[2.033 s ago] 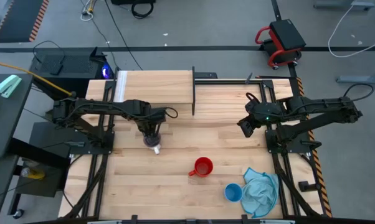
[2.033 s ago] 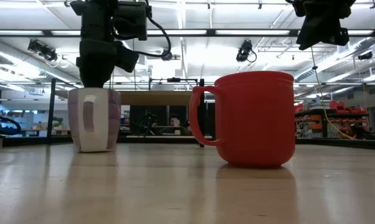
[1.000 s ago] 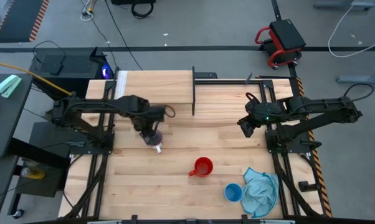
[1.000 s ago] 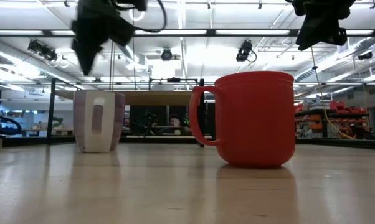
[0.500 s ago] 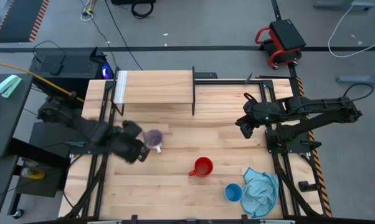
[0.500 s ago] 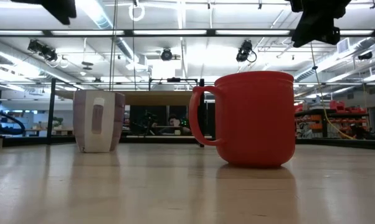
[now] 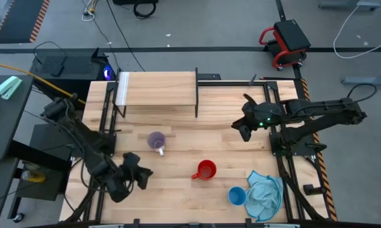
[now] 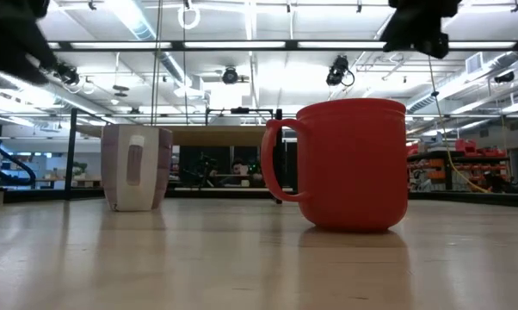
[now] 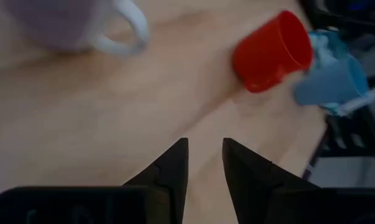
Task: Stack small to large cups/mugs on shelf
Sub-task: Put the purple mug on the shelf
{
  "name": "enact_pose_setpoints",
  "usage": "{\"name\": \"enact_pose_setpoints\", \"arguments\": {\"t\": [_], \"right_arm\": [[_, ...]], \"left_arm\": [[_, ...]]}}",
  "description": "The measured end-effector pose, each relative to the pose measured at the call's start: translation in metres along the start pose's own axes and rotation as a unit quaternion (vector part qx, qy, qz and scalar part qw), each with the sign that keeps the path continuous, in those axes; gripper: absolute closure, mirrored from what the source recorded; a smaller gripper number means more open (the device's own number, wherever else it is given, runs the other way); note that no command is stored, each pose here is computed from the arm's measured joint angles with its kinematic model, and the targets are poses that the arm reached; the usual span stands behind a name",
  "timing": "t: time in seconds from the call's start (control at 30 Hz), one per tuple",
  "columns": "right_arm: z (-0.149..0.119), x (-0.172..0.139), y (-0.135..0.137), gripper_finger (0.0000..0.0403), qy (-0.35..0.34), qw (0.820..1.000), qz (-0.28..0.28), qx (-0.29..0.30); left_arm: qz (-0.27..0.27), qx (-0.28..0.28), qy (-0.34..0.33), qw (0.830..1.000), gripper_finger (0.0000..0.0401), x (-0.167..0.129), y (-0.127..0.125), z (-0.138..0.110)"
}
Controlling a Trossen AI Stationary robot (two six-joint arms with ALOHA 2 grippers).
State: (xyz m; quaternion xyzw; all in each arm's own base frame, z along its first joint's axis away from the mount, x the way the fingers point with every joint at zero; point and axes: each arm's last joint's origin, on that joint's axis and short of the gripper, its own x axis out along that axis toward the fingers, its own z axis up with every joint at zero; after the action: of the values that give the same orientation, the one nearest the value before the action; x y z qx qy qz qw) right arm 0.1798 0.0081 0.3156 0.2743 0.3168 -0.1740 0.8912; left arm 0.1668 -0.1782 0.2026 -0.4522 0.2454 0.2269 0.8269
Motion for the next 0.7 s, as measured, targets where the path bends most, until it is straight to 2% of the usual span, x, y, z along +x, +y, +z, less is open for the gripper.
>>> {"name": "enact_pose_setpoints", "arguments": {"t": [0.1,0.3,0.5,0.7], "right_arm": [[-0.001,0.009,0.001,0.0314,0.017,1.0,-0.009,-0.024],[-0.002,0.013,0.004,0.0314,0.041,0.998,0.013,-0.056],[-0.013,0.03,0.0,0.0314,0.033,0.996,0.05,-0.07],[-0.033,0.046,-0.01,0.0314,0.019,0.997,0.071,-0.036]], "left_arm": [[-0.027,-0.002,-0.022,0.999,0.0294,0.014,0.011,-0.012],[-0.018,0.016,-0.14,0.99,0.0294,0.038,0.021,-0.018],[0.012,0.015,-0.164,0.986,0.0294,0.065,0.026,-0.019],[0.032,0.032,-0.17,0.984,0.0294,0.072,0.032,-0.02]]}}
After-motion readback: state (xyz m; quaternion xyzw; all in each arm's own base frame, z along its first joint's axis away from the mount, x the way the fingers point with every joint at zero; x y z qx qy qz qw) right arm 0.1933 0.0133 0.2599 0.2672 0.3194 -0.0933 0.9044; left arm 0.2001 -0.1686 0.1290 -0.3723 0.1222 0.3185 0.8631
